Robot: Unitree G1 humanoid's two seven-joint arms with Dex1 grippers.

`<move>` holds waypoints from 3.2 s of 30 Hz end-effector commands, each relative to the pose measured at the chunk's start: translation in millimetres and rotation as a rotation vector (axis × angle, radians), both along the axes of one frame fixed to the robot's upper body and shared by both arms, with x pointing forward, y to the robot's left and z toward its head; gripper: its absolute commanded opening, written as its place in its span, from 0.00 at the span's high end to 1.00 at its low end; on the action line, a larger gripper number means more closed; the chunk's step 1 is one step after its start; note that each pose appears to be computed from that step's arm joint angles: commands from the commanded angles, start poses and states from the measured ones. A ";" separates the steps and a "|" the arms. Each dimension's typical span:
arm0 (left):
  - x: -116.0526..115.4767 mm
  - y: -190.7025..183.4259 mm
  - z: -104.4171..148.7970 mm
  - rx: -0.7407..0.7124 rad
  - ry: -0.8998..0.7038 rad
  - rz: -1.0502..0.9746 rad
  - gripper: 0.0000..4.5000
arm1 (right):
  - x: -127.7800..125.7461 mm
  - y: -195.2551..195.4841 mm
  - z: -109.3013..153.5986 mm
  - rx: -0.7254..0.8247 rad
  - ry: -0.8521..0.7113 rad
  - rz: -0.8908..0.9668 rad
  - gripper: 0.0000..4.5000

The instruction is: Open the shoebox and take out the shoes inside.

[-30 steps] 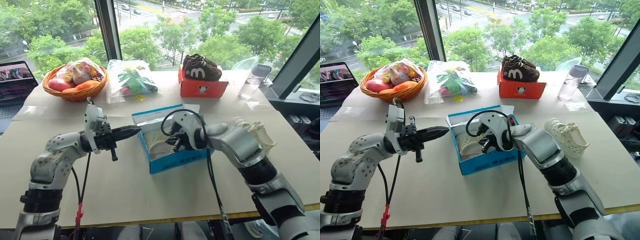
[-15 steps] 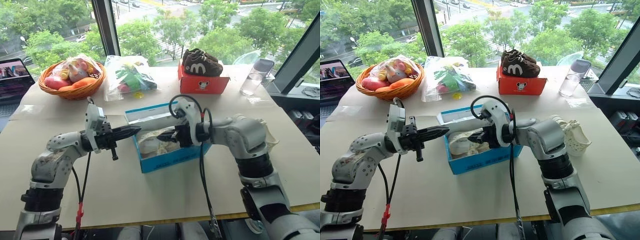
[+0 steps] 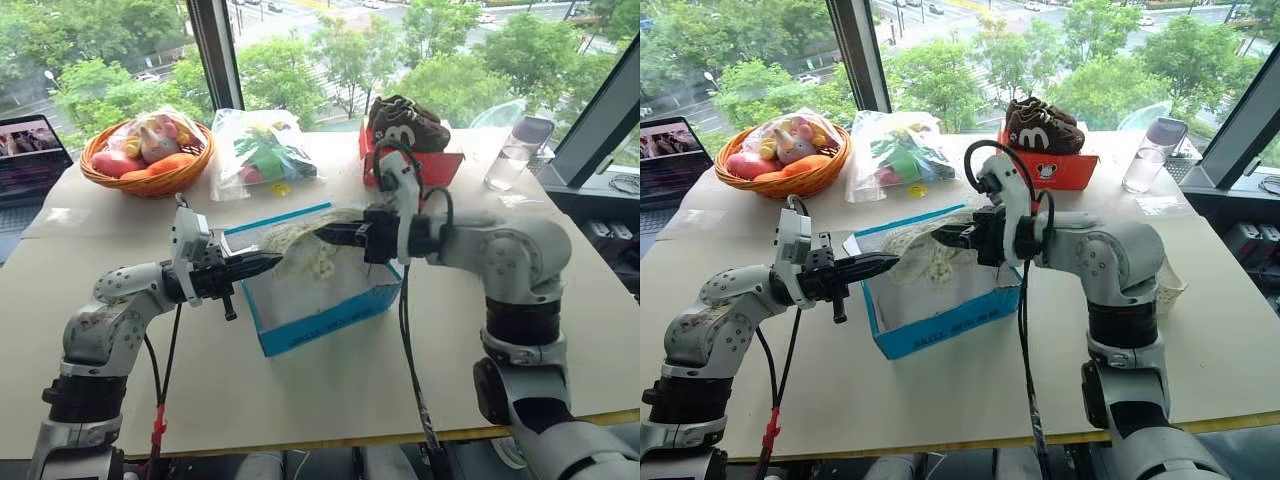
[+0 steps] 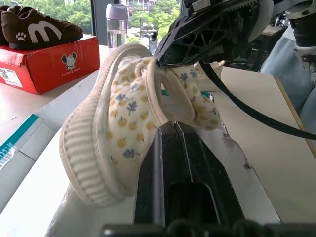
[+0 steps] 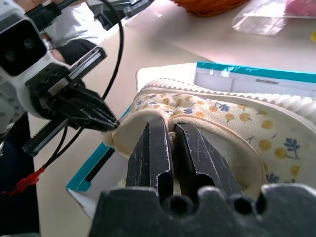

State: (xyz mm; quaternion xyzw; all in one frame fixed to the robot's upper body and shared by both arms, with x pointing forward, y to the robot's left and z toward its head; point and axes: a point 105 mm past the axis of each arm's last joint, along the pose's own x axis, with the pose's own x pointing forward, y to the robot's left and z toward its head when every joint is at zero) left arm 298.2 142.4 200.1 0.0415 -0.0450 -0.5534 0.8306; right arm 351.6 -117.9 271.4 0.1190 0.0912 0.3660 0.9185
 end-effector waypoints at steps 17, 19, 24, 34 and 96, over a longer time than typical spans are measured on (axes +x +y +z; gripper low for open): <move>-2.2 -5.5 3.7 -0.025 -0.034 -0.035 1.00 | -46.7 -95.0 -43.5 0.110 0.110 -0.542 1.00; -2.2 -6.8 3.0 -0.025 -0.032 -0.043 1.00 | -49.4 -96.4 -51.1 0.117 0.145 -0.552 1.00; -3.0 -8.1 2.3 -0.025 -0.029 -0.052 1.00 | -57.9 -118.1 -79.2 0.134 0.277 -0.671 1.00; -2.8 -9.2 2.1 -0.028 -0.028 -0.056 1.00 | -60.3 -138.5 -125.0 0.148 0.533 -0.799 1.00; 2.4 161.7 -98.6 -0.306 0.018 1.425 1.00 | -26.6 -125.2 -168.1 -0.653 -0.297 -0.675 0.24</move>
